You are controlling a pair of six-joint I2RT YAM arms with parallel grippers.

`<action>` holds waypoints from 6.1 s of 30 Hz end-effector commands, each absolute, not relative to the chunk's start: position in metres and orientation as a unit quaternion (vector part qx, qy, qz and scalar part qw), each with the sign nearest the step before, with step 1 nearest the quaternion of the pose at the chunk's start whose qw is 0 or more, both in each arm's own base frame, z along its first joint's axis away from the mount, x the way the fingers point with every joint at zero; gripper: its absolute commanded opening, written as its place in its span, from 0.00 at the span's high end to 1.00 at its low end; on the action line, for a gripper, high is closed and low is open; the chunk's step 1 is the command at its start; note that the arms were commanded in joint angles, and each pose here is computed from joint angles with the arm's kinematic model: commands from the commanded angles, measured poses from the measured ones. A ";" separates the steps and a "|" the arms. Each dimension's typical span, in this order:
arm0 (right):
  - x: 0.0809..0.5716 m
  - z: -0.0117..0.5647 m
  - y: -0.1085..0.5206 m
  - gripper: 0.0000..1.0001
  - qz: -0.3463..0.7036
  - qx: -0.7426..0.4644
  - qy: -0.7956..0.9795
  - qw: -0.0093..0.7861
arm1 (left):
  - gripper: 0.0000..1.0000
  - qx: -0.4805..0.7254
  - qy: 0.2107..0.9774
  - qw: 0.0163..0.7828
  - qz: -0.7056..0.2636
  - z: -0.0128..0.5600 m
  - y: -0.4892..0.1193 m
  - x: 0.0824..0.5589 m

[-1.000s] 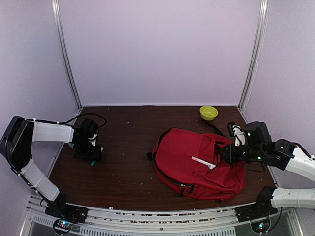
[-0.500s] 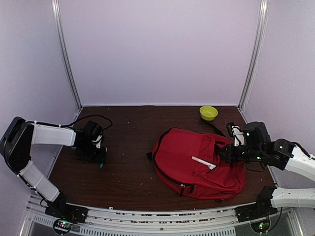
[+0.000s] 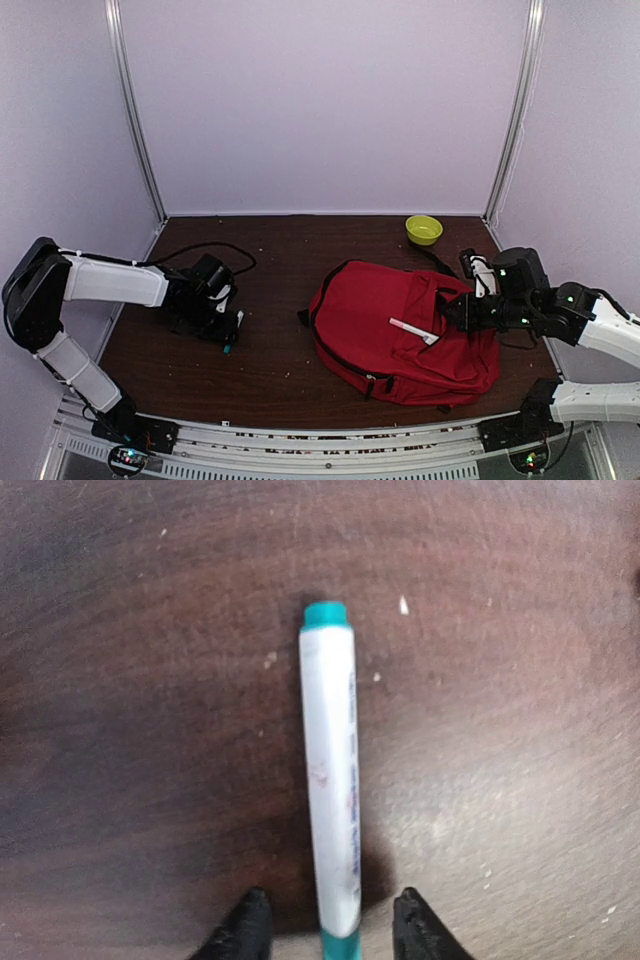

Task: Pack the student bag
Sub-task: Move the pen to the center of the board, then pick up the pen at the center of the board, then place the pen in the student bag, then adjust the pen in the student bag.

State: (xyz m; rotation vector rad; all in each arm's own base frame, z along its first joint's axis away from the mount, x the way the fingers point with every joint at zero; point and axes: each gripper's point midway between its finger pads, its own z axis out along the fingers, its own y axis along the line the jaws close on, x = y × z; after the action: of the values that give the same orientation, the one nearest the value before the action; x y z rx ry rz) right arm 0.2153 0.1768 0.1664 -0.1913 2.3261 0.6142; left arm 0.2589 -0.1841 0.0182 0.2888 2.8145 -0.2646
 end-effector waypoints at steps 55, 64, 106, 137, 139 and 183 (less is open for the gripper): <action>0.213 0.180 0.180 1.00 0.258 -0.072 0.889 0.373 | 1.00 0.435 0.848 0.253 -0.167 0.145 -0.423 0.200; 0.212 0.180 0.180 1.00 0.263 -0.071 0.886 0.376 | 1.00 0.487 0.819 0.227 -0.200 0.154 -0.480 0.178; 0.208 0.191 0.186 1.00 0.288 -0.081 0.874 0.382 | 0.94 0.382 0.804 0.179 -0.418 0.157 -0.645 0.187; 0.206 0.196 0.180 1.00 0.281 -0.081 0.874 0.387 | 0.39 0.467 0.730 0.239 -0.438 0.244 -0.580 0.152; 0.205 0.198 0.179 1.00 0.280 -0.081 0.874 0.389 | 0.41 0.495 0.742 0.251 -0.376 0.226 -0.563 0.159; 0.207 0.178 0.185 1.00 0.278 -0.084 0.883 0.368 | 0.61 0.693 0.623 0.282 -0.228 0.095 -0.562 0.214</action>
State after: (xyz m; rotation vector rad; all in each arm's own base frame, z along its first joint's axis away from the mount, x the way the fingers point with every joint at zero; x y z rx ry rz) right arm 0.2073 0.1782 0.1732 -0.1892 2.2940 0.6754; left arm 0.2171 -0.5527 0.0980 1.8383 1.7042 -0.5548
